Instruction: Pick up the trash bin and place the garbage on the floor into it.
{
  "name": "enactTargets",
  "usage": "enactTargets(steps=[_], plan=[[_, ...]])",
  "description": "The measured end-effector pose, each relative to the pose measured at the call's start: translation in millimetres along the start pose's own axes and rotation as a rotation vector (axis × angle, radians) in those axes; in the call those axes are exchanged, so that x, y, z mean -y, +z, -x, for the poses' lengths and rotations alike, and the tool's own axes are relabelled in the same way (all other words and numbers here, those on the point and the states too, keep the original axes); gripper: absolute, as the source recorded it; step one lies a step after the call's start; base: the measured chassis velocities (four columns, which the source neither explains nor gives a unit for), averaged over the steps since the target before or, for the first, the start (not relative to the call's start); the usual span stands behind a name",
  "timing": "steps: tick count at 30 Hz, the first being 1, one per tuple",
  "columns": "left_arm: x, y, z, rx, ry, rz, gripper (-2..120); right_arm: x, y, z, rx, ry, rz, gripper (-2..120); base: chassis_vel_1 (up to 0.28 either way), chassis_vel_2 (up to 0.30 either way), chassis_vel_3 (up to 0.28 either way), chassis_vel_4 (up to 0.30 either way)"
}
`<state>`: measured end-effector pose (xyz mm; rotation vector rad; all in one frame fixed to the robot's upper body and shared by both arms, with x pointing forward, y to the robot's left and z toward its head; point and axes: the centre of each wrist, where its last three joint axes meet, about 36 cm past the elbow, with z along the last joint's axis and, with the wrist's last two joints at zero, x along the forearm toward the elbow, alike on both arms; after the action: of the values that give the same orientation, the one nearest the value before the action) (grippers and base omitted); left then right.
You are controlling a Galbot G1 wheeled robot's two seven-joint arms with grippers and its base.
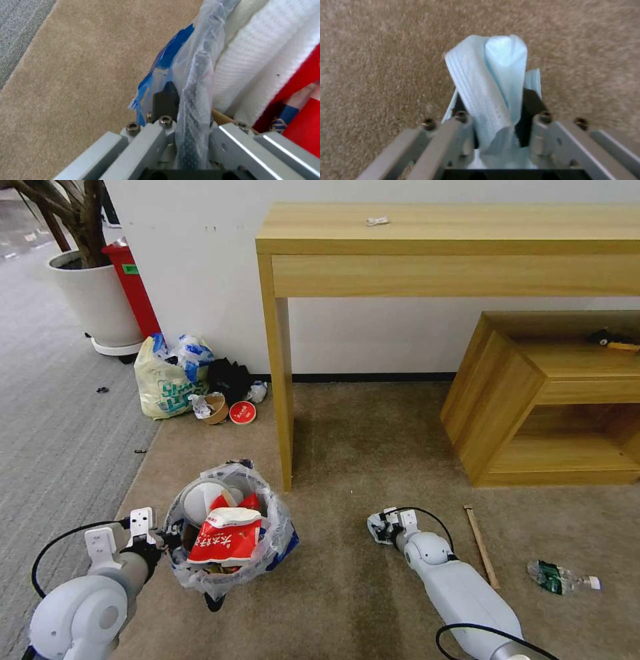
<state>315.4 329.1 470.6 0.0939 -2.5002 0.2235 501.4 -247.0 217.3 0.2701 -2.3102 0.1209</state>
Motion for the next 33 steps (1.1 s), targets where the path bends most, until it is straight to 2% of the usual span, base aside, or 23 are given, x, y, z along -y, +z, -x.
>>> enactTargets(steps=[1,3,6,9,13,14,16,17,18,21,22,25,26,29,30,32,33], plan=[[0.0,0.0,0.0,0.0,0.0,0.0,0,0.0,0.0,0.0,0.0,0.0,0.0,18,0.0,0.0,0.0,0.0],[-0.1,-0.2,0.0,0.0,0.0,0.0,0,-0.2,-1.1,-7.4,0.026,0.003,0.004,8,0.0,0.0,0.0,0.0],[-0.1,-0.6,0.1,0.002,0.0,0.0,0,0.1,-6.5,-16.7,0.071,0.005,0.019,0,0.0,0.0,0.0,0.0],[0.2,-0.6,0.2,0.002,0.001,0.0,0,0.6,-14.4,-24.1,0.112,0.0,0.044,0,0.0,0.0,0.0,0.0],[1.7,-0.7,0.6,0.001,0.007,0.004,0,10.1,-52.1,-48.8,0.272,0.001,0.055,0,0.0,0.0,0.0,0.0],[1.7,-0.7,0.6,0.001,0.007,0.004,0,10.1,-52.1,-48.8,0.272,0.001,0.055,0,0.0,0.0,0.0,0.0],[3.0,-1.7,1.3,0.0,0.012,0.012,0,11.3,-81.7,-67.6,0.367,-0.029,0.049,0,0.0,0.0,0.0,0.0],[3.0,-1.7,1.3,0.0,0.012,0.012,0,11.3,-81.7,-67.6,0.367,-0.029,0.049,0,0.0,0.0,0.0,0.0],[3.5,-1.7,2.7,-0.002,0.016,0.016,0,9.7,-96.2,-78.4,0.413,-0.054,0.044,0,0.0,0.0,0.0,0.0],[7.3,-1.8,11.0,-0.017,0.038,0.029,0,-13.7,-144.1,-130.9,0.559,-0.218,-0.018,0,0.0,0.0,0.0,0.0],[7.3,-1.8,11.0,-0.017,0.038,0.029,0,-13.7,-144.1,-130.9,0.559,-0.218,-0.018,0,0.0,0.0,0.0,0.0],[9.8,-4.0,16.3,-0.022,0.052,0.041,0,-48.2,-167.5,-165.7,0.626,-0.357,-0.066,0,0.0,0.0,0.0,0.0],[9.8,-4.0,16.3,-0.022,0.052,0.041,0,-48.2,-167.5,-165.7,0.626,-0.357,-0.066,0,0.0,0.0,0.0,0.0],[11.9,-5.1,21.5,-0.03,0.058,0.057,0,-88.0,-185.4,-193.6,0.636,-0.524,-0.077,0,0.0,0.0,0.0,0.0],[11.9,-5.1,21.5,-0.03,0.058,0.057,0,-88.0,-185.4,-193.6,0.636,-0.524,-0.077,0,0.0,0.0,0.0,0.0],[13.6,-5.9,22.9,-0.032,0.064,0.061,0,-111.9,-191.6,-204.3,0.63,-0.611,-0.103,0,0.0,0.0,0.0,0.0],[13.6,-5.9,22.9,-0.032,0.064,0.061,0,-111.9,-191.6,-204.3,0.63,-0.611,-0.103,0,0.0,0.0,0.0,0.0]])
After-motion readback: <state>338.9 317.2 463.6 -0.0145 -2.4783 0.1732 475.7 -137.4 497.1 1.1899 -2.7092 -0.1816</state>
